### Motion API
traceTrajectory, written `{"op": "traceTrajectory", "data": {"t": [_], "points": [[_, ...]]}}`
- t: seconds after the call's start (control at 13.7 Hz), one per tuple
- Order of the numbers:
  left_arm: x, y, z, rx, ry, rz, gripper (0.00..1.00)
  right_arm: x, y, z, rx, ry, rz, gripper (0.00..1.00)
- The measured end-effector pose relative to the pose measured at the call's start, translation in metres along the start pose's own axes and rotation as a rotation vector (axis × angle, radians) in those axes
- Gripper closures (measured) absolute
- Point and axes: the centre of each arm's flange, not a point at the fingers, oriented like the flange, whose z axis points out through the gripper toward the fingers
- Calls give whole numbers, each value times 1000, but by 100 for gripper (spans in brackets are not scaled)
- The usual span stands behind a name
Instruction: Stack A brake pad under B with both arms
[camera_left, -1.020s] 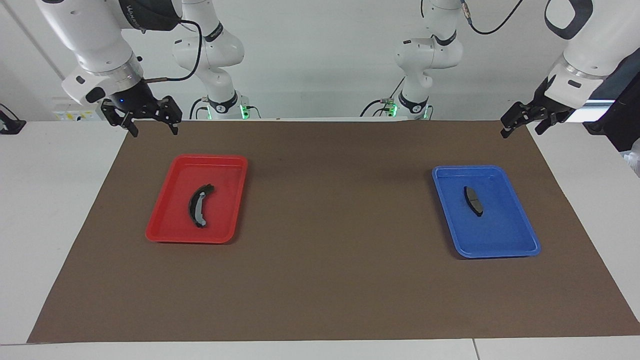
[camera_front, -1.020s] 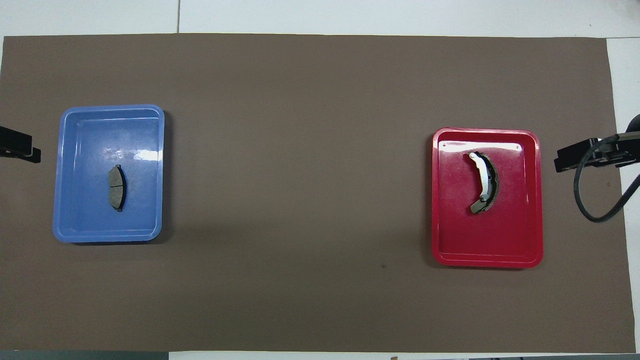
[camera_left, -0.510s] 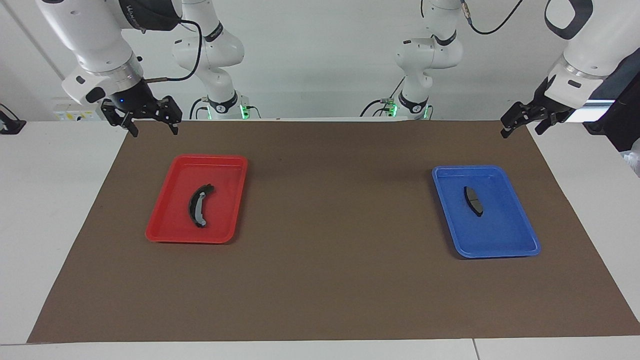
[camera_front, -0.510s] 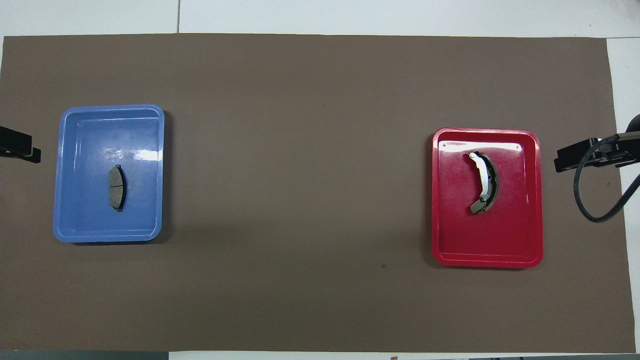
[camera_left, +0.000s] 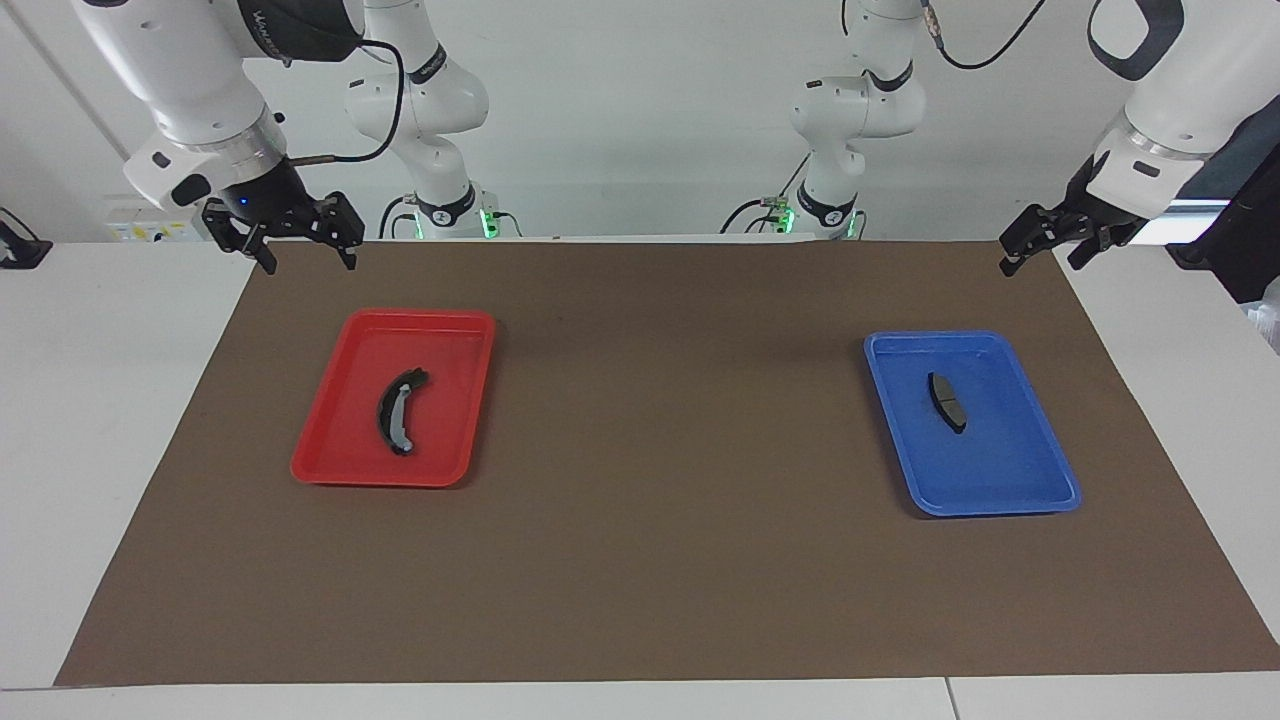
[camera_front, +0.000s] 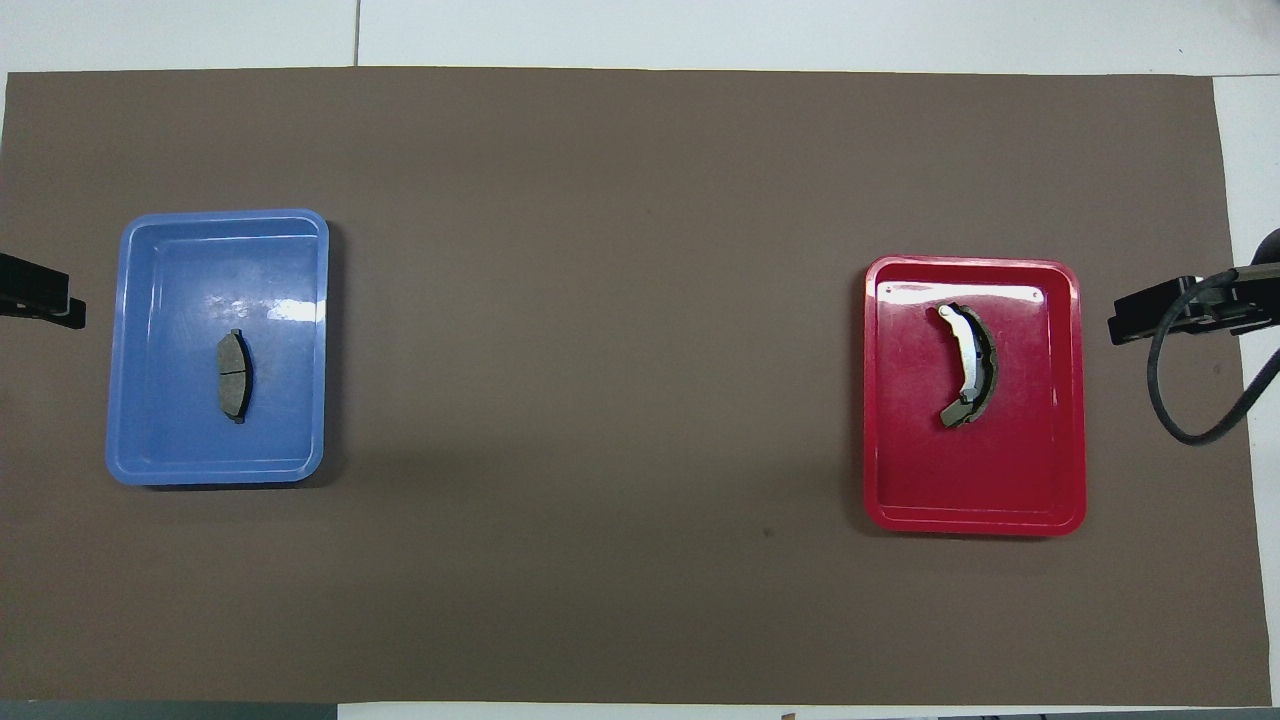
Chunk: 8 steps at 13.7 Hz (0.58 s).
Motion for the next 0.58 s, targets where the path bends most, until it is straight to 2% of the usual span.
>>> {"op": "traceTrajectory", "data": {"t": [0.29, 0.58], "points": [[6, -1, 29, -3, 66, 0, 1, 0, 0, 0, 0, 0, 0, 0], [11, 0, 89, -3, 87, 19, 2, 0, 0, 0, 0, 0, 0, 0]]}}
